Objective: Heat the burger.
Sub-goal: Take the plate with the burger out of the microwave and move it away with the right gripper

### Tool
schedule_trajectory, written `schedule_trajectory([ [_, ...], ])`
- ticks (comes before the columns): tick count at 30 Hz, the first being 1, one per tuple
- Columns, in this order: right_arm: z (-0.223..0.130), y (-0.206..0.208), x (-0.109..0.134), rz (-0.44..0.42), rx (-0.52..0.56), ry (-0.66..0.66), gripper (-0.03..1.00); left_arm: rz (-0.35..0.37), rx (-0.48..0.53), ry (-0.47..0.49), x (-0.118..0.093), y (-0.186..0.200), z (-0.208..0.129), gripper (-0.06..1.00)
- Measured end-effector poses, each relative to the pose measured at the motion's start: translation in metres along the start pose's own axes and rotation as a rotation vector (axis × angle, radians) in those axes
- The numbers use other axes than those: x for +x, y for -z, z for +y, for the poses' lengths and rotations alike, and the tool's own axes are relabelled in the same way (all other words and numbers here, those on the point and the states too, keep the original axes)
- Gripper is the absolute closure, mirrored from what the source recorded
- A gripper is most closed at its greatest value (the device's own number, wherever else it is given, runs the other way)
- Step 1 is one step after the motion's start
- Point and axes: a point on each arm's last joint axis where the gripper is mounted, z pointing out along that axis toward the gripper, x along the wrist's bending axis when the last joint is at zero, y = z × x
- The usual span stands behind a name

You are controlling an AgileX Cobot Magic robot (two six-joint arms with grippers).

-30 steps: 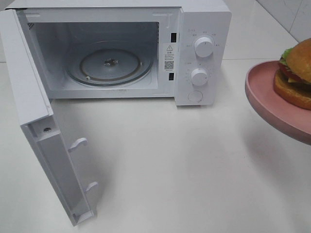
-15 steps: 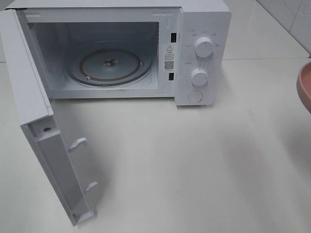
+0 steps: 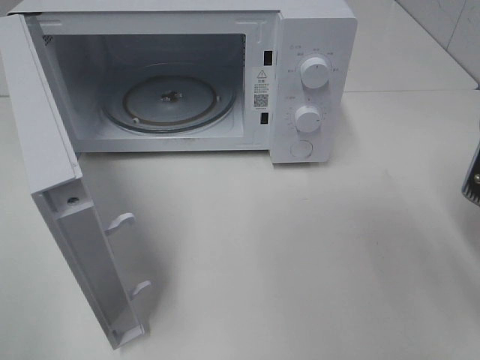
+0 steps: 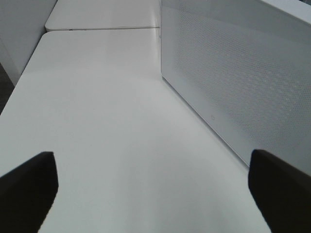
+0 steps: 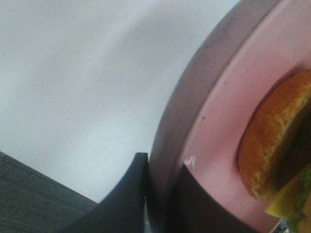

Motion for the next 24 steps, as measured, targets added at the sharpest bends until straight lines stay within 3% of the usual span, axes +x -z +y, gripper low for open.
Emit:
schedule_trajectory([
  [9,0.029,-0.003,-0.004,0.001,0.071,-0.141,0.89,0.000,0.000,0.000,0.000,0.000,0.000,-0.05],
  [11,0.042,-0.003,-0.007,-0.004,0.076,-0.236,0.89,0.000,0.000,0.000,0.000,0.000,0.000,-0.05],
  [24,0.064,-0.015,0.001,-0.002,0.129,-0.337,0.89,0.000,0.000,0.000,0.000,0.000,0.000,-0.05],
])
